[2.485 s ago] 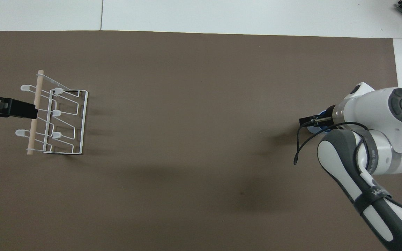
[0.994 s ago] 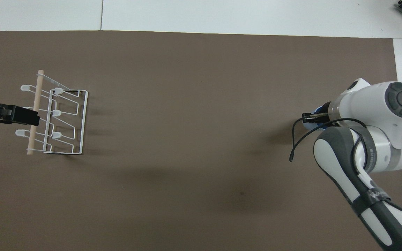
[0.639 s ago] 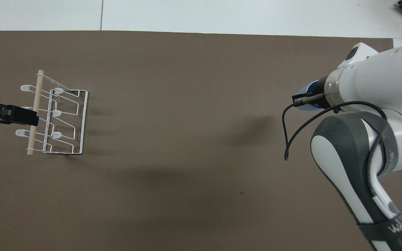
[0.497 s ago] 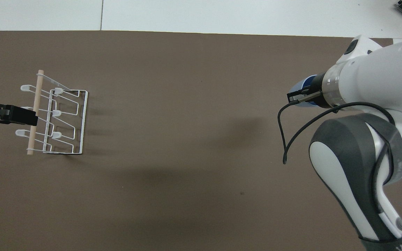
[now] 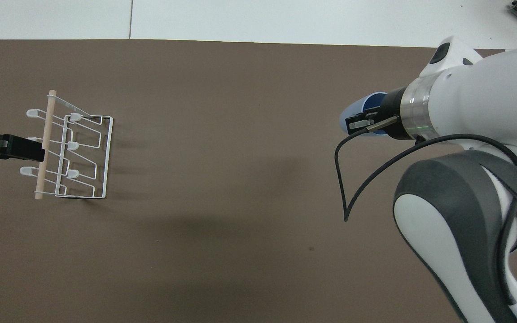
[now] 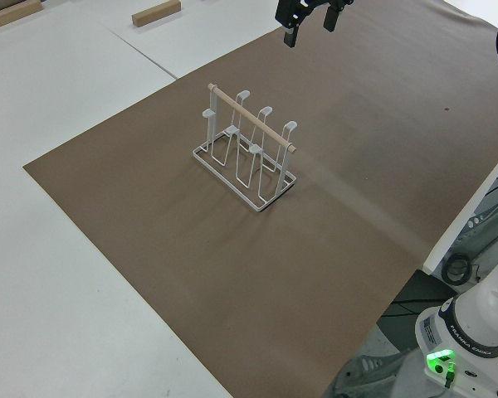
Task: Hang cup on cup holder
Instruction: 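Lift the blue cup with the right gripper toward the left gripper, then grasp the cup with the left gripper while the right gripper holds it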
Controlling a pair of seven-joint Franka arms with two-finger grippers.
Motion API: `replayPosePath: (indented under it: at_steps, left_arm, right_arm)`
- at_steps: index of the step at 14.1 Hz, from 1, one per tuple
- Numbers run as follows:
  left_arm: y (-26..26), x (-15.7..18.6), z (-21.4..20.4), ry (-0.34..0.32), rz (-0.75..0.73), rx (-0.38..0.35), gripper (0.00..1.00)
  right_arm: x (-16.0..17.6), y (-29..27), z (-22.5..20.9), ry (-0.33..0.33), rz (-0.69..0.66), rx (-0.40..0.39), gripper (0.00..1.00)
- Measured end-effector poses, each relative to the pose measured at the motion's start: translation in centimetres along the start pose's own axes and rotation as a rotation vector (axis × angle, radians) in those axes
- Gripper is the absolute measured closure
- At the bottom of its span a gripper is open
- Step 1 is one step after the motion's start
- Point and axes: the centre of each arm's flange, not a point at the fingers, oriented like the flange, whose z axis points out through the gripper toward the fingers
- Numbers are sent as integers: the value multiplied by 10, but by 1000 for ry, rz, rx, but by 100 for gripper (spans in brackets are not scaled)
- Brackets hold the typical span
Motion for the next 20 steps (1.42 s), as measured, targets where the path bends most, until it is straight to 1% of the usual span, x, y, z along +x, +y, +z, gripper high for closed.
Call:
replayPosePath:
  at_steps: [2, 3, 5, 6, 7, 9, 10, 12, 14, 15, 16, 20]
  left_arm:
    - [11, 7, -1, 63, 161, -86, 0]
    - [18, 10, -1, 90, 244, -107, 0]
    - [45, 22, -3, 153, 469, -103, 0]
    - [66, 29, -3, 181, 563, -92, 0]
    - [86, 34, -1, 197, 622, -88, 0]
    - [121, 37, 3, 199, 727, -94, 0]
    - [137, 38, 5, 199, 777, -100, 0]
    - [171, 40, 6, 213, 848, -105, 0]
    - [187, 43, 7, 243, 907, -92, 0]
    - [186, 46, 7, 260, 955, -79, 0]
    - [184, 49, 9, 274, 1007, -68, 0]
    - [183, 54, 13, 294, 1152, -43, 0]
  right_arm:
    - [1, -25, 9, 56, 73, 101, 95]
    - [0, -41, 15, 82, 133, 147, 95]
    - [-7, -74, 29, 131, 271, 234, 95]
    - [-13, -89, 37, 138, 342, 277, 95]
    - [-18, -100, 44, 129, 413, 318, 95]
    - [-27, -112, 53, 92, 539, 389, 95]
    - [-29, -117, 55, 89, 583, 418, 95]
    - [-34, -132, 57, 125, 660, 472, 95]
    - [-43, -148, 61, 149, 729, 520, 95]
    - [-45, -149, 63, 153, 752, 530, 95]
    - [-46, -147, 65, 147, 768, 536, 95]
    - [-44, -141, 65, 151, 782, 535, 95]
